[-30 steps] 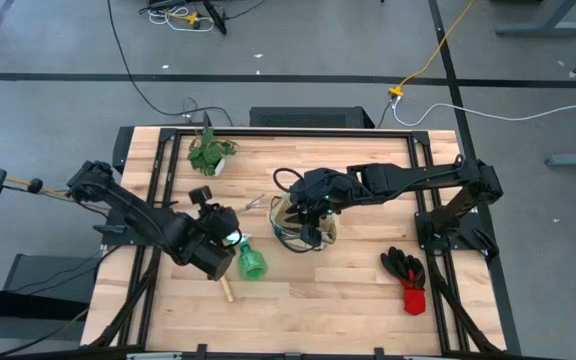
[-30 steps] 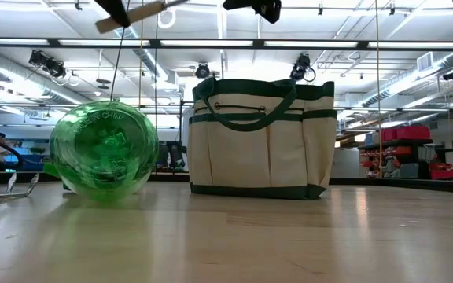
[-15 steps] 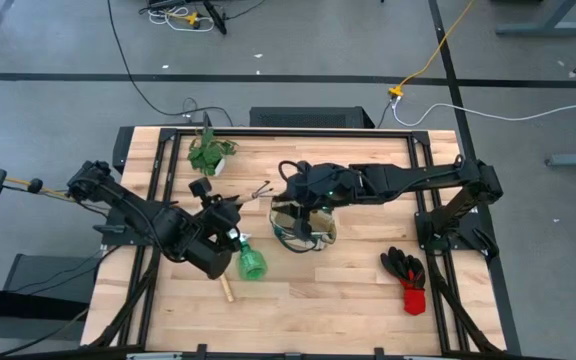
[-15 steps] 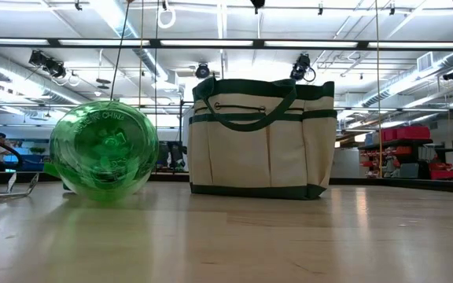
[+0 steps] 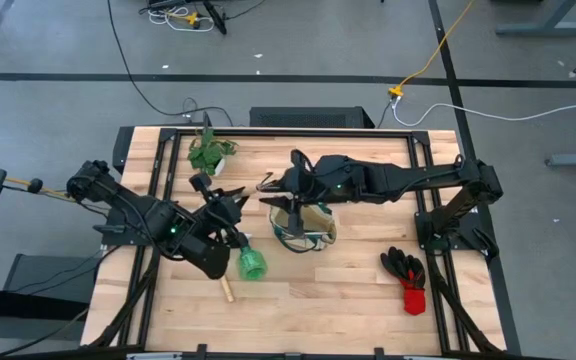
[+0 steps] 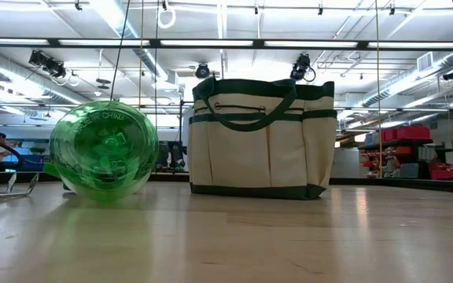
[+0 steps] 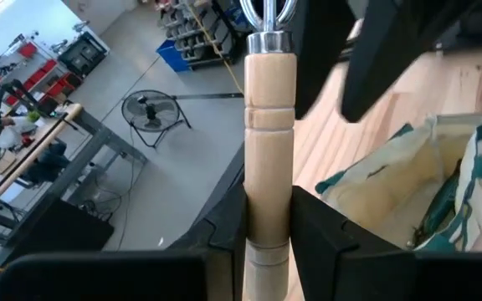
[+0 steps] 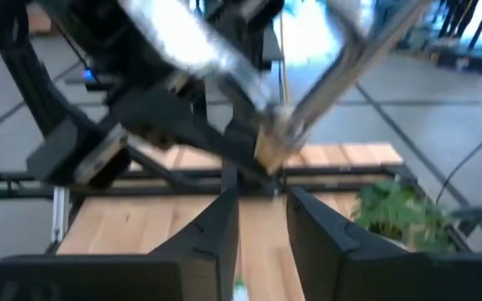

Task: Pick & Place Garden tools in Gardening bag
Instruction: Put the top brown hand rake into the white gardening bag

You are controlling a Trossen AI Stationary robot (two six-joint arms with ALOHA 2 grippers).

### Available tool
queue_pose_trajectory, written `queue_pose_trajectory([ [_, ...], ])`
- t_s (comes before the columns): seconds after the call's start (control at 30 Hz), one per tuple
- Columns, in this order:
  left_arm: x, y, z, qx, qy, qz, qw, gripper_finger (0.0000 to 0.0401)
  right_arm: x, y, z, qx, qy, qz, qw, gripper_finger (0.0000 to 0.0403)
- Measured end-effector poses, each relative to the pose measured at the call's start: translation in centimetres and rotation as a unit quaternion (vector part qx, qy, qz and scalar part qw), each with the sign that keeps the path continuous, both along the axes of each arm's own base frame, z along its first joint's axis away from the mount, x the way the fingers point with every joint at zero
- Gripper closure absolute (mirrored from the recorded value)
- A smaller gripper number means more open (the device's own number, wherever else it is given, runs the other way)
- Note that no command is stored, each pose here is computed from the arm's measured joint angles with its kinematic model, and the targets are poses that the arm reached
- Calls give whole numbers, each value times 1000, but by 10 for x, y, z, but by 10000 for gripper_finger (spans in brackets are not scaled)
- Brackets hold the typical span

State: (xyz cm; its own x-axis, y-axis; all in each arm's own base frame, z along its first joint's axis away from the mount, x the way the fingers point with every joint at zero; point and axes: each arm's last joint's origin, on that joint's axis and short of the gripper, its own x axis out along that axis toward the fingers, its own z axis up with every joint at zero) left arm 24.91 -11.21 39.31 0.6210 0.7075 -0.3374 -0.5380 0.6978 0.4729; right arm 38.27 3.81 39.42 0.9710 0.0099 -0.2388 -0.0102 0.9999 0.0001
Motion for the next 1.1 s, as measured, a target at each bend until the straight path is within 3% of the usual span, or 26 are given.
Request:
queue_pose_trajectory([
  [0.5, 8, -4, 8, 12, -26, -13, 1000, 327, 5, 1, 17, -18, -97, 8, 995, 301],
  [0.77, 11, -6, 11, 20, -25, -25, 999, 327, 5, 1, 16, -19, -92, 8, 996, 304],
  [0.97, 11, -6, 11, 20, -27, -23, 999, 327, 5, 1, 15, -24, -90, 5, 996, 348],
  [1.1, 11, -6, 11, 21, -26, -23, 999, 327, 5, 1, 15, -24, -90, 5, 996, 349],
])
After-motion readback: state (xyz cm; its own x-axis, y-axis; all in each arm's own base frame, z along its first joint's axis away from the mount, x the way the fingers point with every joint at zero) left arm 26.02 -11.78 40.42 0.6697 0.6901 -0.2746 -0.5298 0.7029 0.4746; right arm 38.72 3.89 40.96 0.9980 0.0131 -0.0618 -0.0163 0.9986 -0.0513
